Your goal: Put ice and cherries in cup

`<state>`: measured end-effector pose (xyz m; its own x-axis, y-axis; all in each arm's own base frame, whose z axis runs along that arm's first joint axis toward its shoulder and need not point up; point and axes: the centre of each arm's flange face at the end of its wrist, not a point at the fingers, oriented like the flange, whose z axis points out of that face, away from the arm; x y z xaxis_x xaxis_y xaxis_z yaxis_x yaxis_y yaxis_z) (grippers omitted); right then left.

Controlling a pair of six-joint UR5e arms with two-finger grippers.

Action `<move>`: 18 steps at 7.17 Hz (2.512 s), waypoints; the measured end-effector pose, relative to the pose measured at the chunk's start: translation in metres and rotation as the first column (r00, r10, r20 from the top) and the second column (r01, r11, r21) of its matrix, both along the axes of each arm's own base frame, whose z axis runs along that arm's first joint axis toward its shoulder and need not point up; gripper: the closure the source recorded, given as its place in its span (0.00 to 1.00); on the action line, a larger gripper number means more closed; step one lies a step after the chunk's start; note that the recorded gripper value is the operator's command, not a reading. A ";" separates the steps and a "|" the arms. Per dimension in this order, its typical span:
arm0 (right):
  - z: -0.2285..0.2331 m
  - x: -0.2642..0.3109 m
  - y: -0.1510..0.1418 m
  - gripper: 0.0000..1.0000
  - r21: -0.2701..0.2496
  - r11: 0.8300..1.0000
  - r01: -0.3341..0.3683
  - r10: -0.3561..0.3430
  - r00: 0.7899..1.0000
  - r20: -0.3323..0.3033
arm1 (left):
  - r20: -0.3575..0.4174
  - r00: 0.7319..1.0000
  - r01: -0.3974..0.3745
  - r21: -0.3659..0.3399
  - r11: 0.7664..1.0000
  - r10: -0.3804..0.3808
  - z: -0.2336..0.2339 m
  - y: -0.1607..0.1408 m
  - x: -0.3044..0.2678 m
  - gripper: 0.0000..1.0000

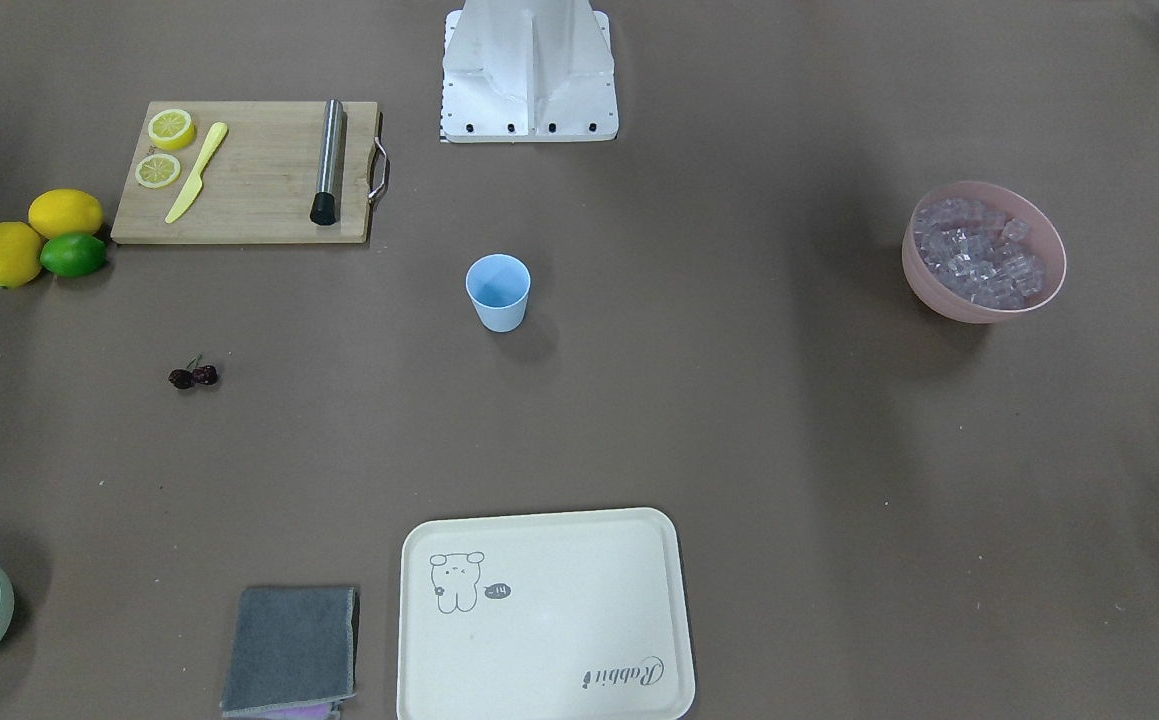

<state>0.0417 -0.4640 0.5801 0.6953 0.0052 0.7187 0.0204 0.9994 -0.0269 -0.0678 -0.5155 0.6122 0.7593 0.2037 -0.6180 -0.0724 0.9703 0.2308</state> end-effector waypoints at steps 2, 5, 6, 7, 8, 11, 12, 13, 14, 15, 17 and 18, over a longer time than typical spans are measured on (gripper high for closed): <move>0.000 0.000 0.000 0.00 0.001 1.000 0.000 0.000 1.000 0.000 | 0.001 1.000 0.001 -0.002 1.000 -0.001 0.001 0.001 0.000 0.02; -0.001 0.000 0.000 0.00 0.001 1.000 0.000 0.000 1.000 0.002 | 0.002 1.000 0.001 -0.005 1.000 -0.001 0.002 0.001 0.000 0.02; -0.001 0.000 0.000 0.00 0.001 1.000 -0.001 0.001 1.000 0.003 | 0.002 1.000 0.001 -0.004 1.000 -0.001 0.002 0.001 0.000 0.02; -0.001 0.000 0.000 0.00 0.002 1.000 -0.001 0.001 1.000 0.003 | 0.002 1.000 0.000 -0.003 1.000 0.000 0.002 0.001 0.000 0.02; -0.002 0.000 0.000 0.00 0.003 1.000 -0.001 0.001 1.000 0.003 | 0.001 1.000 0.000 -0.003 1.000 0.000 0.001 0.001 0.000 0.02; -0.001 0.000 0.000 0.00 0.001 1.000 0.000 0.000 1.000 0.002 | 0.000 1.000 0.000 0.001 1.000 0.000 -0.001 0.000 0.000 0.02; 0.000 0.000 0.000 0.00 0.000 1.000 0.000 0.000 1.000 0.001 | -0.001 1.000 0.000 0.002 1.000 0.000 -0.001 0.000 0.000 0.02; 0.001 0.000 0.000 0.00 -0.002 1.000 -0.001 0.001 1.000 0.001 | -0.002 1.000 0.000 0.002 1.000 0.000 -0.001 0.001 0.000 0.02; 0.001 0.000 0.000 0.00 -0.002 1.000 0.000 0.000 1.000 0.001 | -0.003 1.000 -0.001 0.003 1.000 0.001 -0.001 0.001 0.000 0.02; 0.001 0.000 0.001 0.00 -0.002 1.000 0.000 0.000 1.000 0.001 | -0.003 1.000 -0.001 0.004 1.000 0.001 -0.002 0.001 0.000 0.02; 0.000 0.000 0.000 0.00 -0.001 1.000 0.000 0.000 1.000 0.001 | -0.004 1.000 -0.001 0.008 1.000 0.001 -0.004 0.000 0.000 0.02; 0.000 0.000 0.000 0.00 0.001 1.000 0.000 0.000 1.000 0.001 | -0.005 1.000 -0.002 0.012 1.000 0.002 -0.005 -0.001 0.000 0.02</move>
<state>0.0418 -0.4640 0.5796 0.6946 0.0049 0.7194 0.0201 0.9995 -0.0262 -0.0674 -0.5163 0.6073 0.7556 0.2128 -0.6195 -0.0730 0.9672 0.2432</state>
